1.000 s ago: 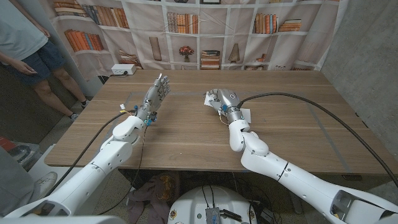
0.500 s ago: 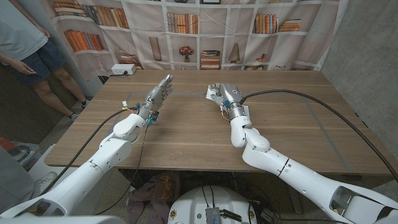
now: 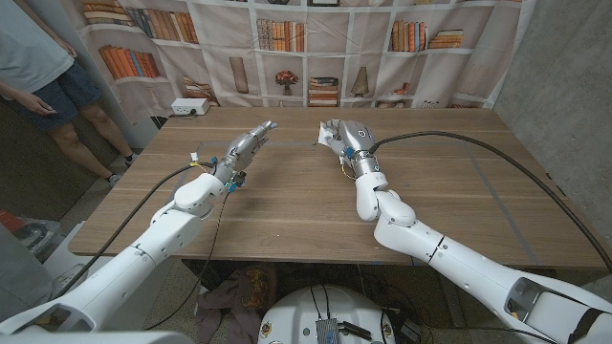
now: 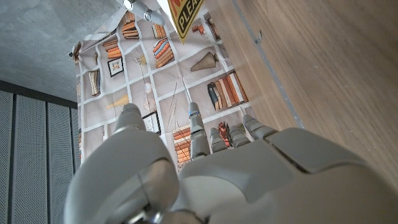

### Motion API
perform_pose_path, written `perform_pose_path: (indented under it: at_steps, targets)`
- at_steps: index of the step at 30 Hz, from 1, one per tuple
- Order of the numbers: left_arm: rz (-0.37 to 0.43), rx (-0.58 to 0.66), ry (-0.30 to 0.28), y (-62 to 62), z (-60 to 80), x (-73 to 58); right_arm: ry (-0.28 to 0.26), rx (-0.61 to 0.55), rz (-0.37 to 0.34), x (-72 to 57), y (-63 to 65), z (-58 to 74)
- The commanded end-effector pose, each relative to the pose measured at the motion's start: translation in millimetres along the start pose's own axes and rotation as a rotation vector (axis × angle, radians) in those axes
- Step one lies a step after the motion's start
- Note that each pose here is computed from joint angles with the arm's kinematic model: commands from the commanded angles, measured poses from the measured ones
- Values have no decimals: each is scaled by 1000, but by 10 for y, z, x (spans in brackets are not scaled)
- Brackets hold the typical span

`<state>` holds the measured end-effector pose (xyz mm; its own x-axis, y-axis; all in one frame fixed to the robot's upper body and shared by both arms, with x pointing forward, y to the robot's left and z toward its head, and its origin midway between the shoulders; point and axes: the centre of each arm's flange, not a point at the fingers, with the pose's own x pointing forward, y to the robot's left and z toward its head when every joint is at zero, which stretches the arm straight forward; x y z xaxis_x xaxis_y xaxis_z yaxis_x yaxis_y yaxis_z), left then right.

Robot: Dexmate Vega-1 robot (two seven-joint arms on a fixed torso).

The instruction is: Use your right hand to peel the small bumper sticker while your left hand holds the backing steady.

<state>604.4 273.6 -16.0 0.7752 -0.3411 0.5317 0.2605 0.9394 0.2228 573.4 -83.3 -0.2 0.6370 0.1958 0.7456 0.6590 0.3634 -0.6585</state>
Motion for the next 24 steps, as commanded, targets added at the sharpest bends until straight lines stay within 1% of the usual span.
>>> perform_pose_path:
  at_steps: [1, 4, 6, 7, 8, 11, 13, 14, 15, 17, 19, 21, 24]
  targets:
    - [-37, 47, 23, -70, 49, 68, -32, -25, -24, 36, -14, 76]
    - [-46, 35, 20, -109, 43, 100, -37, -28, -25, 28, -10, 96]
    - [-50, 18, 20, -167, 29, 127, -43, -27, -23, 25, -4, 110]
    - [-86, 46, 36, -185, 47, 150, -45, -31, -22, 23, 2, 117]
    - [-93, 70, 45, -203, 54, 157, -47, -29, -19, 23, 7, 119]
    - [-89, 34, 39, -265, 27, 174, -56, -38, -14, 21, 34, 130]
    - [-73, 31, 44, -300, 14, 175, -60, -40, -11, 20, 48, 136]
    - [-85, 23, 43, -306, 5, 182, -60, -41, -10, 19, 54, 139]
    - [-91, 33, 57, -314, 11, 181, -61, -43, -10, 19, 60, 142]
    - [-87, 40, 66, -325, 7, 180, -63, -42, -6, 17, 73, 149]
    - [-91, 30, 59, -327, -8, 180, -61, -36, 0, 19, 89, 153]
    - [-103, 51, 71, -323, -1, 183, -59, -32, 5, 23, 107, 155]
    - [-103, 40, 68, -332, -6, 187, -53, -28, 12, 29, 136, 152]
